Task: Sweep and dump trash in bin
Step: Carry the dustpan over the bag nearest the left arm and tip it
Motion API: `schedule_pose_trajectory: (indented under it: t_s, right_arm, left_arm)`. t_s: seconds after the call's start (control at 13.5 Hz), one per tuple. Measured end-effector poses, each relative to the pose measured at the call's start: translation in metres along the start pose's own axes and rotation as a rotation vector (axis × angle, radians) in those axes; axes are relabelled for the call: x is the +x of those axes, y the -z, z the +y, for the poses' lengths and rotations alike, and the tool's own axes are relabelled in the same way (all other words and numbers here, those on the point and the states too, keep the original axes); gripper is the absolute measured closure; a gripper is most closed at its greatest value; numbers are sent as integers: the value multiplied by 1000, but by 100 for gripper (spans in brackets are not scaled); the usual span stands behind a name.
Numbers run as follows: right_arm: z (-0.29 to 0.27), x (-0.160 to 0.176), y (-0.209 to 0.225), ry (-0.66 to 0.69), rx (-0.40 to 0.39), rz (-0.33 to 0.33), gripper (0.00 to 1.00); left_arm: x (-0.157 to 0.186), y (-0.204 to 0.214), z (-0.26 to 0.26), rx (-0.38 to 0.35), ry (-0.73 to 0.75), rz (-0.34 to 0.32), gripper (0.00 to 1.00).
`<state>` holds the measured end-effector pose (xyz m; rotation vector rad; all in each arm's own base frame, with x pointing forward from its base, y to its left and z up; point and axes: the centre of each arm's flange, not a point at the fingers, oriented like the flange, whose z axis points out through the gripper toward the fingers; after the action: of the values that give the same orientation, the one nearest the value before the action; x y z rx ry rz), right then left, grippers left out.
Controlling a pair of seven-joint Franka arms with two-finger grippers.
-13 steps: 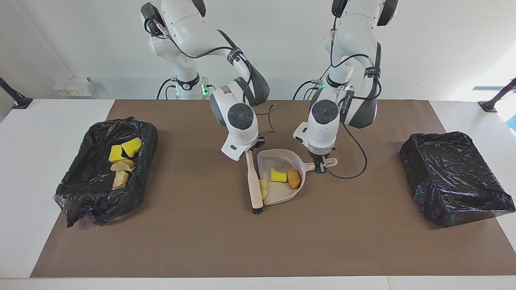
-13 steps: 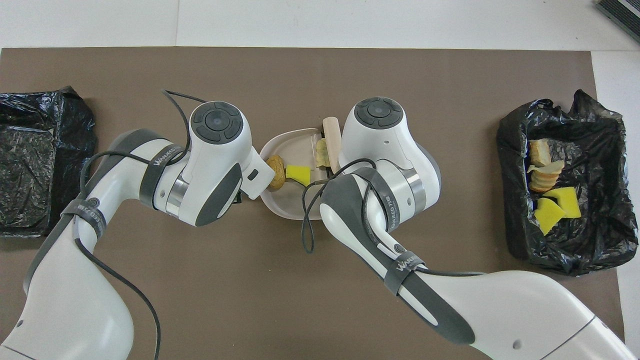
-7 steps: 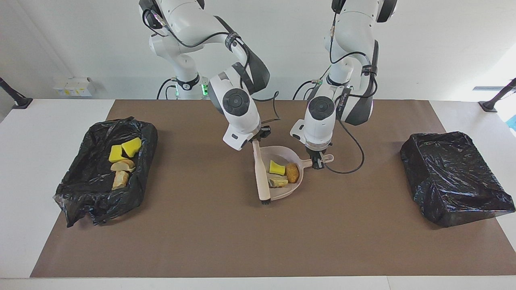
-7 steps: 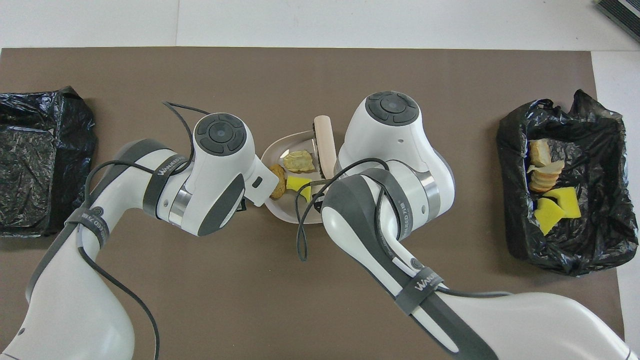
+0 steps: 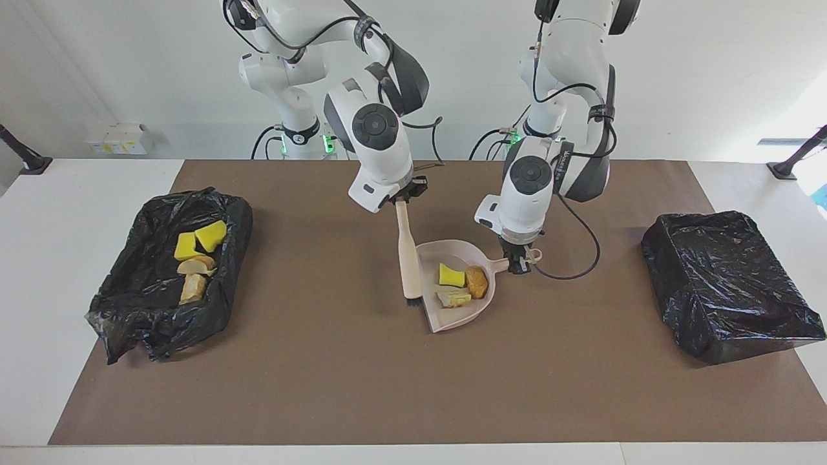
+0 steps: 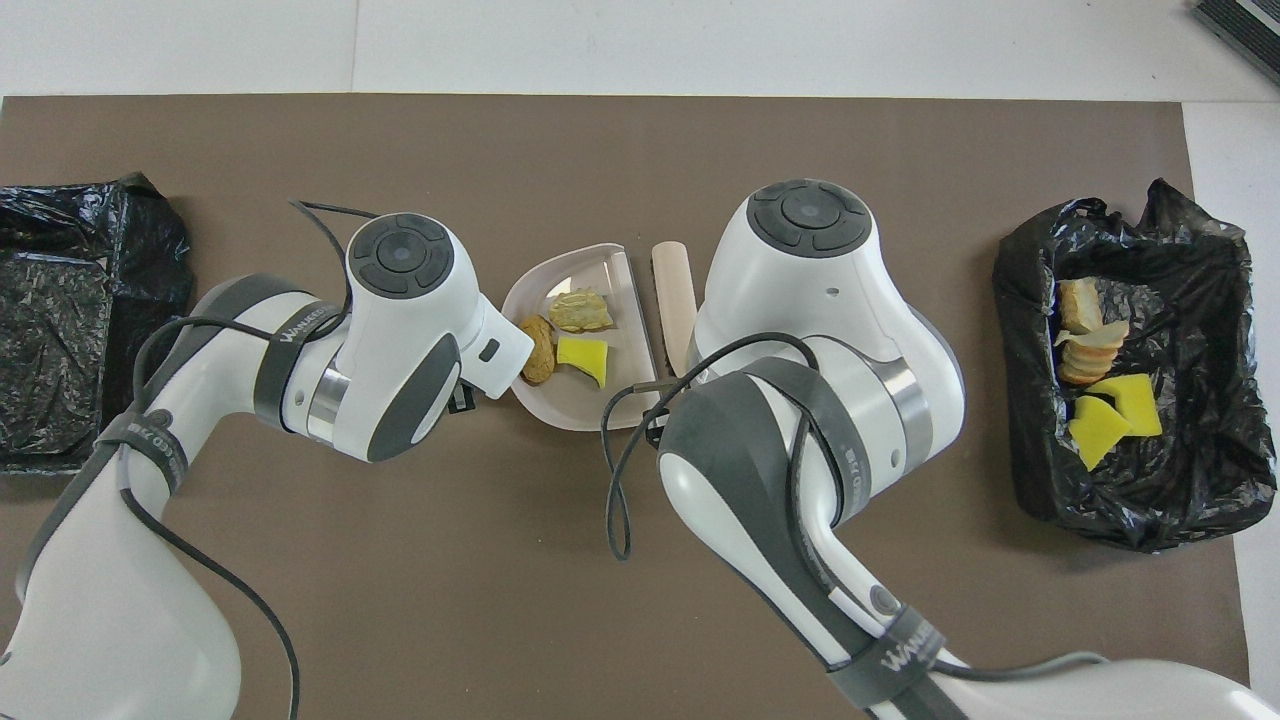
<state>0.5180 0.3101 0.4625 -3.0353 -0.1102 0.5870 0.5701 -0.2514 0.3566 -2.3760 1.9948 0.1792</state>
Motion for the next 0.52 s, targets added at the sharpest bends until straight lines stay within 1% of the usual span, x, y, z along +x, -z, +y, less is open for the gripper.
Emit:
schedule_pose_trajectory:
  t_s: [0.15, 0.22, 0.37, 0.52]
  right_arm:
    - [-3, -34, -3, -47, -61, -38, 73]
    - [-10, -52, -16, -57, -73, -38, 73]
    - [-23, -81, -57, -49, -29, -9, 73]
    - [-24, -107, -99, -41, -31, 2, 73]
  left_arm:
    - [-26, 15, -16, -9, 1, 17, 69]
    - [-40, 26, -24, -17, 1, 25, 69]
    - [-70, 49, -41, -22, 2, 33, 69]
    - [-99, 70, -54, -26, -9, 36, 69]
